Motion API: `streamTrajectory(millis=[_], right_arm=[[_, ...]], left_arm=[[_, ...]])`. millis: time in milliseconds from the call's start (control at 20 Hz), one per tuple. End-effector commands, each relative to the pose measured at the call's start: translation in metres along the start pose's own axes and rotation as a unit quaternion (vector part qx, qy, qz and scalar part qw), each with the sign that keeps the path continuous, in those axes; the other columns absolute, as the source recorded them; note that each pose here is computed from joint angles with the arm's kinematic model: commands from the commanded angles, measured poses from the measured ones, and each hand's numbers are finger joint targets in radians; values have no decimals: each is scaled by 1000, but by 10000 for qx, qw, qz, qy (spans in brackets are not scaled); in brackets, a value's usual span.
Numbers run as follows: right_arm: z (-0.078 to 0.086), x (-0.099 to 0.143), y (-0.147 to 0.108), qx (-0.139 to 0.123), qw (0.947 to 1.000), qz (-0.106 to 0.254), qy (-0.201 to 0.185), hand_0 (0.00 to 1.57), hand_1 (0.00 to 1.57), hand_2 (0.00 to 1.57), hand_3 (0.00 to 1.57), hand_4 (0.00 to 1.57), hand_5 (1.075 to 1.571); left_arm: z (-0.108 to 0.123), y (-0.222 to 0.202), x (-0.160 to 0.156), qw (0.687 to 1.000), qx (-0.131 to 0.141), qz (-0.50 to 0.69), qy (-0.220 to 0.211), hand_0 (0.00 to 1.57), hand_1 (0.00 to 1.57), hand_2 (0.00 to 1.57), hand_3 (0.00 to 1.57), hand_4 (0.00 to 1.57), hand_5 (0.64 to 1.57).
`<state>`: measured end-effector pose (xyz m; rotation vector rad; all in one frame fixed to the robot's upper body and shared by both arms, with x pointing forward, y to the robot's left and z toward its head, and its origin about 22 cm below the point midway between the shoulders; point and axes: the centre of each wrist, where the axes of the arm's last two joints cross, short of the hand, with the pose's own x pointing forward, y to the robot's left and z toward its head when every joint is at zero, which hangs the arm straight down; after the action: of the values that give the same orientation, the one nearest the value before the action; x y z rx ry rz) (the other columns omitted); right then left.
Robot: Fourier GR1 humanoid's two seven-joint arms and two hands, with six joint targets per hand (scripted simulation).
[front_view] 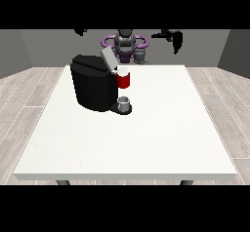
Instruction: Insert the coffee pod into the coffee machine and close the lid
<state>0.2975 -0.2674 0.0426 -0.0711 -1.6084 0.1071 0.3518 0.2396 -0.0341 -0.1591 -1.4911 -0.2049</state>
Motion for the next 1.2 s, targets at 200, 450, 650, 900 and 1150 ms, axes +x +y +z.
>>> streamTrajectory(millis=[200, 450, 650, 900, 1150], right_arm=[[-5, 6, 31, 443, 9988, 194, -64, 0, 0, 0, 0, 0, 1571], [-23, 2, -10, 148, 9991, -76, -402, 0, 0, 0, 0, 0, 1571], [-34, 2, 5, 303, 9995, -99, -92, 0, 0, 0, 0, 0, 1571], [-51, 1, 2, 231, 9990, -62, -380, 0, 0, 0, 0, 0, 1571], [-61, 17, 35, 496, 9986, -93, -172, 0, 0, 0, 0, 0, 1571]], left_arm=[[26, -2, 4, 9999, 121, 97, 0, 0, 0, 0, 0, 103, 1571], [38, -2, 13, 9985, 108, 260, -476, 0, 0, 0, 0, 0, 1571], [48, -4, 22, 9990, 161, 168, -390, 0, 0, 0, 0, 0, 1571], [37, -2, 56, 9978, 165, -29, -640, 0, 0, 0, 0, 0, 1571], [63, 26, 40, 9980, 387, -62, -486, 0, 0, 0, 0, 0, 1571]])
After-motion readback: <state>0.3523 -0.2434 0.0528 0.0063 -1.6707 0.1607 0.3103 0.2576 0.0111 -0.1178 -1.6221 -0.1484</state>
